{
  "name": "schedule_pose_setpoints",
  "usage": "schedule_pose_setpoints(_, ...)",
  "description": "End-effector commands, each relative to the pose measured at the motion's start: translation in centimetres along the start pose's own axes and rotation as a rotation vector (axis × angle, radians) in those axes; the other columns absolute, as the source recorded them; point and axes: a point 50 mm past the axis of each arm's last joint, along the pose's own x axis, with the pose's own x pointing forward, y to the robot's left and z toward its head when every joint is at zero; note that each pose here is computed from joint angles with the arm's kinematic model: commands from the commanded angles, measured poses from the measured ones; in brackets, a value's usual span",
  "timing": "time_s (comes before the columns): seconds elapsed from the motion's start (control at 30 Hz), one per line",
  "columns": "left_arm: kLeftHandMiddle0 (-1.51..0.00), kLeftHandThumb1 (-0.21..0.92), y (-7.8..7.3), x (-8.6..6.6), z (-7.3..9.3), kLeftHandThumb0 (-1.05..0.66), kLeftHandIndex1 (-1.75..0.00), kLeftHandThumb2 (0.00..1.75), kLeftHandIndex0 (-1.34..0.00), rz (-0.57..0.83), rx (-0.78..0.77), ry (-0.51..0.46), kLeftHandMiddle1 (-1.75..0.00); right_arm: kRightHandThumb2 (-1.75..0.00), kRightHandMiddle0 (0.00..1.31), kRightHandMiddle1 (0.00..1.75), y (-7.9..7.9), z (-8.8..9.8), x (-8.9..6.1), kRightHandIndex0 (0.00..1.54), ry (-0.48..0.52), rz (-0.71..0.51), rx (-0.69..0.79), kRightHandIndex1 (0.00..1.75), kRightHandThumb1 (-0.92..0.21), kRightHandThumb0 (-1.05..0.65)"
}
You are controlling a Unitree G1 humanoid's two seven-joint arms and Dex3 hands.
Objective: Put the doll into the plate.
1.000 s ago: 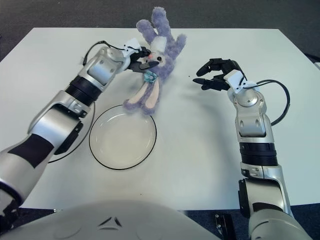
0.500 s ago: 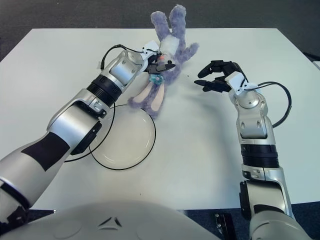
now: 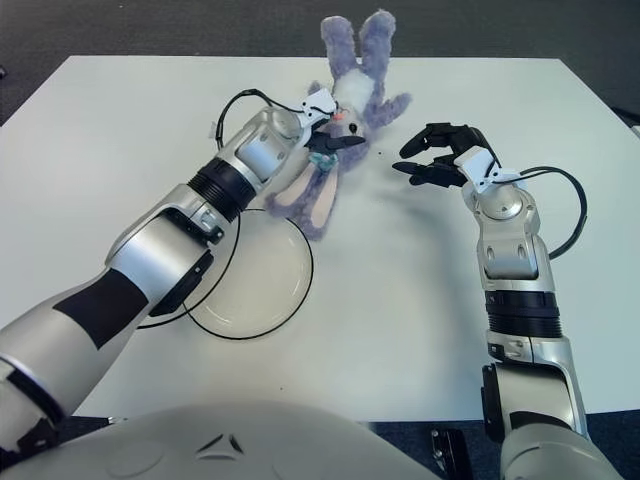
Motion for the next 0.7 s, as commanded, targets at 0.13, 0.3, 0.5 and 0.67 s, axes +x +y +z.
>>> schedule_pose_setpoints(0.13,0.0,0.92,-1.7,0.4,-0.3,-1.05,-0.01,0.3,-0.01,0.037,0.045,-0.027,0.0,0.0,0.78,1.05,-0.6,-0.3,-0.3,1.2,-0.004,-0.02,0.021,0.48,-0.82,0.0)
schedule_pose_setpoints(0.3,-0.08,0.92,-1.9,0.4,-0.6,-1.05,-0.03,0.3,-0.04,0.114,0.096,-0.092,-0.02,0.0,0.79,1.05,-0.8,-0.4,-0.4,1.2,-0.006,-0.019,0.04,0.47,-0.82,0.0)
schedule_pose_setpoints(0.5,-0.21,0.92,-1.9,0.5,-1.4,-1.03,-0.05,0.25,-0.12,0.191,0.183,-0.135,-0.05,0.0,0.79,1.06,-0.9,-0.5,-0.4,1.19,-0.002,-0.024,0.041,0.47,-0.82,0.0)
schedule_pose_setpoints(0.67,-0.29,0.92,-2.1,0.5,-1.8,-0.94,-0.07,0.11,-0.17,0.232,0.217,-0.161,-0.05,0.0,0.78,1.06,-1.1,-0.5,-0.5,1.19,-0.001,-0.027,0.038,0.47,-0.82,0.0)
